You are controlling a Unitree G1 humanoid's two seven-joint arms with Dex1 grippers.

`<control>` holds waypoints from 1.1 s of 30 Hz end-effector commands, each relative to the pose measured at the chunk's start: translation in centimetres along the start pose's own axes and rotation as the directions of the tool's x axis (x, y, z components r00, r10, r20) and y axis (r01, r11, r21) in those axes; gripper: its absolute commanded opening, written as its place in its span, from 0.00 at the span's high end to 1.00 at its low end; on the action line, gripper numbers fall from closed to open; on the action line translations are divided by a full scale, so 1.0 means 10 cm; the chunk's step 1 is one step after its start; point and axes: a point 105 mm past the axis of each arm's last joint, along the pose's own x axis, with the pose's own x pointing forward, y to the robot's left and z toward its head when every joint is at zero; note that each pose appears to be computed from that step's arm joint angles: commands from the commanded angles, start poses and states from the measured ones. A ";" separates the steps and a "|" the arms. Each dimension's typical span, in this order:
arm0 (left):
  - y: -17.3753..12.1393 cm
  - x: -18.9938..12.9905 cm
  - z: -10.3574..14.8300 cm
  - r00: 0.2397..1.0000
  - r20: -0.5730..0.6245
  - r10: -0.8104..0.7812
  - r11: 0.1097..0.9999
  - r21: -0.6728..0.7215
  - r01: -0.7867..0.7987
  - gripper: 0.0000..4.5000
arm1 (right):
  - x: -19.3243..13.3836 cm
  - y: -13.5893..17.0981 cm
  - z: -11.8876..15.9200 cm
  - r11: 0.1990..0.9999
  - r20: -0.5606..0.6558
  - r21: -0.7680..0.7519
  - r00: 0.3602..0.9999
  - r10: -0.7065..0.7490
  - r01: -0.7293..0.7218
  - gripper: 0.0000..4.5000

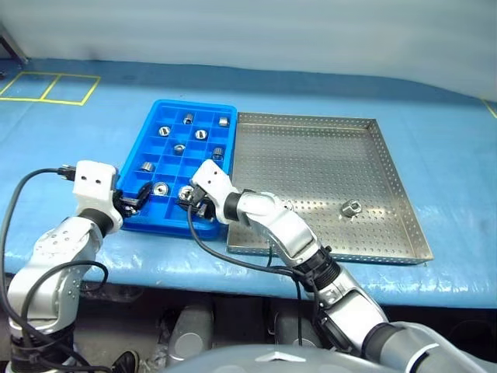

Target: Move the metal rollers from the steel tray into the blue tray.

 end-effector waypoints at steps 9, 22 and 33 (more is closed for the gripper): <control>-0.01 -0.05 0.10 0.999 0.044 0.016 1.000 0.024 -0.017 0.14 | 0.06 0.06 0.09 1.000 0.043 -0.014 0.999 0.010 -0.009 0.62; -0.05 -0.01 0.10 0.999 0.041 0.001 1.000 0.023 -0.002 0.14 | 0.04 0.14 0.08 0.999 0.054 -0.004 0.997 0.055 -0.055 0.34; -0.64 0.13 0.18 0.967 0.093 -0.237 0.971 -0.021 0.240 0.14 | -0.52 -0.45 0.29 0.956 0.165 -0.056 0.947 -0.277 0.289 0.19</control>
